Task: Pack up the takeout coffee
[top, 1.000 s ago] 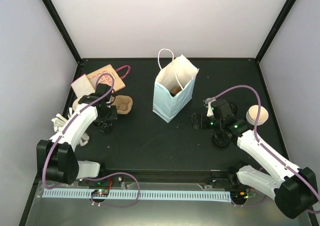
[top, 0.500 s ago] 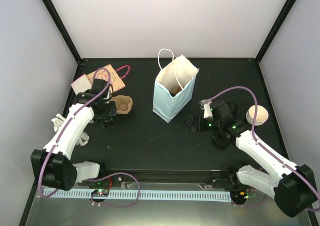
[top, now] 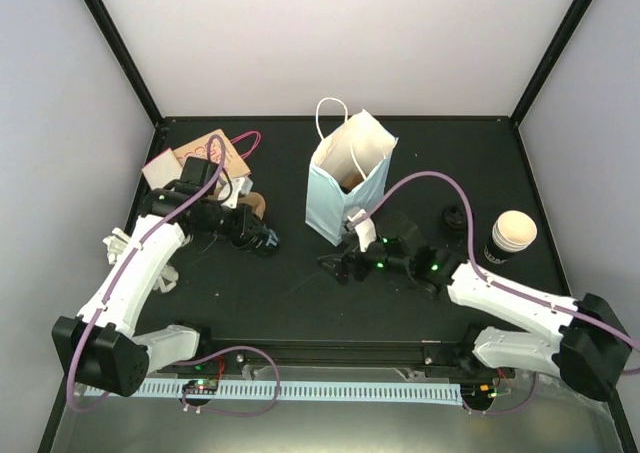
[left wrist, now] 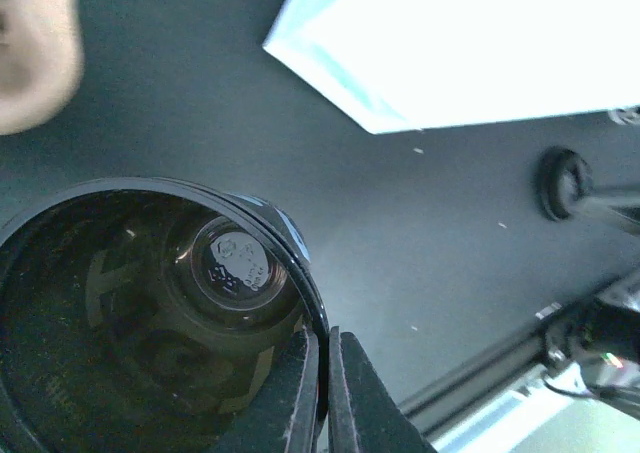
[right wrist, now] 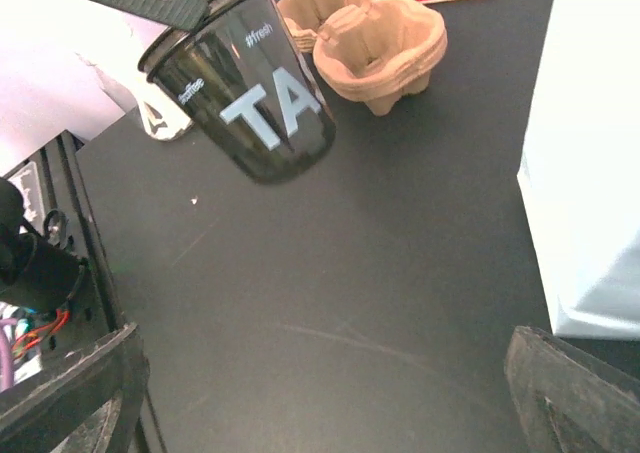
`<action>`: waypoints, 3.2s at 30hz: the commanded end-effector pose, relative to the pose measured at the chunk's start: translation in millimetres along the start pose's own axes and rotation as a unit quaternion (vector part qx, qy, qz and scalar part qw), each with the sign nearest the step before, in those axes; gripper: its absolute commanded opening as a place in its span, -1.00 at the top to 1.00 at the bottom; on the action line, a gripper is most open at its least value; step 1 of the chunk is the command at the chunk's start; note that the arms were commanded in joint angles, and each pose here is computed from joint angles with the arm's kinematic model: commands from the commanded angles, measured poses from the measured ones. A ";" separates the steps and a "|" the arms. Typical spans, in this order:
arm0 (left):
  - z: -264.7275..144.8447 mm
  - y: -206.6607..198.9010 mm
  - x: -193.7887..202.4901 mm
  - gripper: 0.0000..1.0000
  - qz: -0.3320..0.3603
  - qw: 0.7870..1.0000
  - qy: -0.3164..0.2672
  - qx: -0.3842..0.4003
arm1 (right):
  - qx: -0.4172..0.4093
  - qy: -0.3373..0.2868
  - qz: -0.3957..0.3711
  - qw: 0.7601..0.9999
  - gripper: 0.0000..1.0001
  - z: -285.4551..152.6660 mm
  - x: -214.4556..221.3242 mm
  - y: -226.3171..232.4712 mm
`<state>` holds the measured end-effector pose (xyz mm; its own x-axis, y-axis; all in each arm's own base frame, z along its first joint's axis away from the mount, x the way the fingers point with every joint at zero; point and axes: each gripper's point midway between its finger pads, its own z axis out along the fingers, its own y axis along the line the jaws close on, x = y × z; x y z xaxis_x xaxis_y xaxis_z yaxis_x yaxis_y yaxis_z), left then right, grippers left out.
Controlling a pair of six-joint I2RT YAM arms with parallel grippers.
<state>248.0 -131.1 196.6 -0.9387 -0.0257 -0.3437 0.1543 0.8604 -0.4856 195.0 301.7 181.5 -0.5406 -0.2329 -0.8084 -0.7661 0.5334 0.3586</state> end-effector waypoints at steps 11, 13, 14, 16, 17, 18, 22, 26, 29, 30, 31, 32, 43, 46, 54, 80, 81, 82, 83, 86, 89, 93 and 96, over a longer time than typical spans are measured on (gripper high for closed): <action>-14.4 -95.3 23.3 0.97 0.099 0.976 0.040 0.187 | 0.003 -0.060 -0.168 0.984 -1.00 53.8 -26.0 37.3; -15.2 -97.5 24.0 0.97 0.103 0.976 0.041 0.190 | 0.006 -0.056 -0.179 0.982 -1.00 58.4 -23.7 39.9; -15.5 -98.3 24.3 0.97 0.104 0.975 0.042 0.190 | 0.004 -0.055 -0.183 0.982 -0.96 60.1 -22.8 41.4; -16.7 -101.0 24.9 0.97 0.106 0.974 0.042 0.195 | 0.000 -0.051 -0.187 0.981 -0.89 63.7 -21.5 42.8; -16.9 -102.2 24.8 0.97 0.108 0.974 0.041 0.197 | -0.003 -0.049 -0.189 0.981 -0.85 65.1 -21.1 43.8; -16.9 -103.2 25.3 0.97 0.108 0.973 0.042 0.198 | -0.007 -0.046 -0.191 0.980 -0.79 66.9 -20.2 45.3; -18.0 -107.1 26.6 0.97 0.112 0.971 0.045 0.207 | -0.002 -0.036 -0.193 0.980 -0.76 72.4 -15.5 42.8; -18.0 -109.5 28.8 0.97 0.115 0.970 0.051 0.210 | 0.002 -0.036 -0.200 0.979 -0.59 72.9 -14.3 41.1; -20.8 -111.9 27.8 0.97 0.117 0.969 0.049 0.212 | 0.002 -0.029 -0.202 0.979 -0.52 73.3 -11.8 40.4; -21.4 -111.8 27.1 0.97 0.117 0.969 0.047 0.210 | 0.002 -0.026 -0.202 0.979 -0.52 73.3 -9.8 39.9; -22.1 -111.9 26.0 0.97 0.119 0.970 0.045 0.208 | 0.004 -0.025 -0.202 0.979 -0.52 72.3 -8.7 38.9; -22.8 -111.7 25.2 0.97 0.119 0.970 0.043 0.206 | 0.005 -0.025 -0.202 0.979 -0.52 71.1 -7.4 38.2; -29.5 -98.0 4.6 0.97 0.113 0.982 0.009 0.150 | 0.026 -0.019 -0.193 0.981 -0.52 58.2 10.4 25.0; -35.4 -86.8 -4.4 0.97 0.107 0.987 -0.013 0.115 | 0.031 -0.019 -0.189 0.981 -0.53 55.5 14.9 21.4; -56.5 1.0 -30.7 0.97 0.071 0.981 -0.111 -0.140 | 0.065 -0.020 -0.176 0.982 -0.53 50.5 23.7 6.2; 11.2 142.0 -9.4 0.97 -0.027 0.898 -0.044 -0.437 | 0.103 -0.084 -0.153 0.979 -0.54 21.4 12.1 -5.8; 14.7 143.4 -8.7 0.97 -0.028 0.898 -0.040 -0.438 | 0.103 -0.085 -0.152 0.979 -0.54 20.9 11.8 -5.8; 17.5 144.7 -8.0 0.97 -0.028 0.897 -0.034 -0.440 | 0.103 -0.087 -0.152 0.979 -0.54 20.3 10.9 -5.6; 19.3 145.8 -7.2 0.95 -0.028 0.896 -0.028 -0.442 | 0.103 -0.088 -0.152 0.979 -0.54 19.8 11.0 -5.8; 24.0 144.8 -5.4 0.61 -0.025 0.899 -0.015 -0.436 | 0.101 -0.090 -0.150 0.979 -0.55 19.5 11.4 -5.3; 25.8 136.9 -6.7 0.31 -0.021 0.911 -0.018 -0.412 | 0.100 -0.091 -0.150 0.979 -0.55 19.9 12.8 -5.6; 16.2 116.3 -11.7 -0.06 -0.016 0.927 -0.020 -0.375 | 0.102 -0.093 -0.149 0.979 -0.55 19.8 13.4 -6.5; 6.9 79.3 -19.1 -0.16 0.016 0.953 -0.020 -0.303 | 0.097 -0.101 -0.149 0.979 -0.56 18.2 12.5 -5.0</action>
<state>275.1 -34.4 114.5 -0.9421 -0.0505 -0.3315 -0.1347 0.9623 0.2363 196.2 309.8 144.2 -0.2417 -0.3182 -0.9167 -0.7978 0.6029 0.0011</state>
